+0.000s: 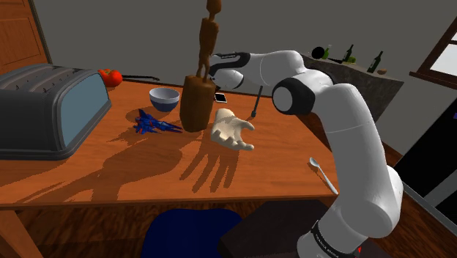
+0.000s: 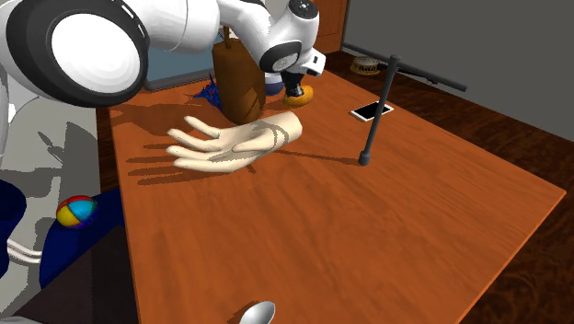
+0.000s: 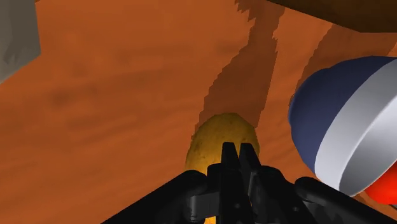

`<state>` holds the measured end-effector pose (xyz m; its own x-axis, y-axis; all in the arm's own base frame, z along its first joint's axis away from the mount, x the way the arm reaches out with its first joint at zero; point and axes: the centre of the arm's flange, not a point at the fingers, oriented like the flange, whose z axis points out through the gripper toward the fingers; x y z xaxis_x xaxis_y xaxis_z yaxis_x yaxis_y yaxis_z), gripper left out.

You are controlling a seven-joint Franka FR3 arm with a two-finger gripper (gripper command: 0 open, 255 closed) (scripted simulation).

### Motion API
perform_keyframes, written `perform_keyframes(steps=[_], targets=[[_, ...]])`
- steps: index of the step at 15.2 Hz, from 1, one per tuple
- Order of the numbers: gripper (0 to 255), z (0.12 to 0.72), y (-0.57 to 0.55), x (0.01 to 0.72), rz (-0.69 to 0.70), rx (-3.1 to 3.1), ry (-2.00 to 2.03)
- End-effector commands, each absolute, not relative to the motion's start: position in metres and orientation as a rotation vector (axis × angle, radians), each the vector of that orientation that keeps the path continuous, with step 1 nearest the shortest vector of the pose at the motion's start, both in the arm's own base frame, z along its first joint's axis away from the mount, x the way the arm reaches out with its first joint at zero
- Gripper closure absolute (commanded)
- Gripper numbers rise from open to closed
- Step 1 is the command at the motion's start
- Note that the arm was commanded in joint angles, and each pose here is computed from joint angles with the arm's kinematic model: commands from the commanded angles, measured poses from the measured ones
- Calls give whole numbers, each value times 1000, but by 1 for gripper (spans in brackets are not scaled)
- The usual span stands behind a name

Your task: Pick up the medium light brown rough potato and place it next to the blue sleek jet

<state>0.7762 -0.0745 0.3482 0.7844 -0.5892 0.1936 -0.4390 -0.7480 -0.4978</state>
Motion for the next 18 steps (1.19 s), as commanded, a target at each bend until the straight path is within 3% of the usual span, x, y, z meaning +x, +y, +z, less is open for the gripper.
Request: perform_keyframes(steps=[1,2,7,11,18], targets=[[255,317,-79,776,-420,-2564,794],[0,318,-81,778,-420,-2563,794],[0,317,-79,776,-420,-2564,794],[0,360,-94,756,-420,-2564,794],[0,360,-94,756,-420,-2564,794]])
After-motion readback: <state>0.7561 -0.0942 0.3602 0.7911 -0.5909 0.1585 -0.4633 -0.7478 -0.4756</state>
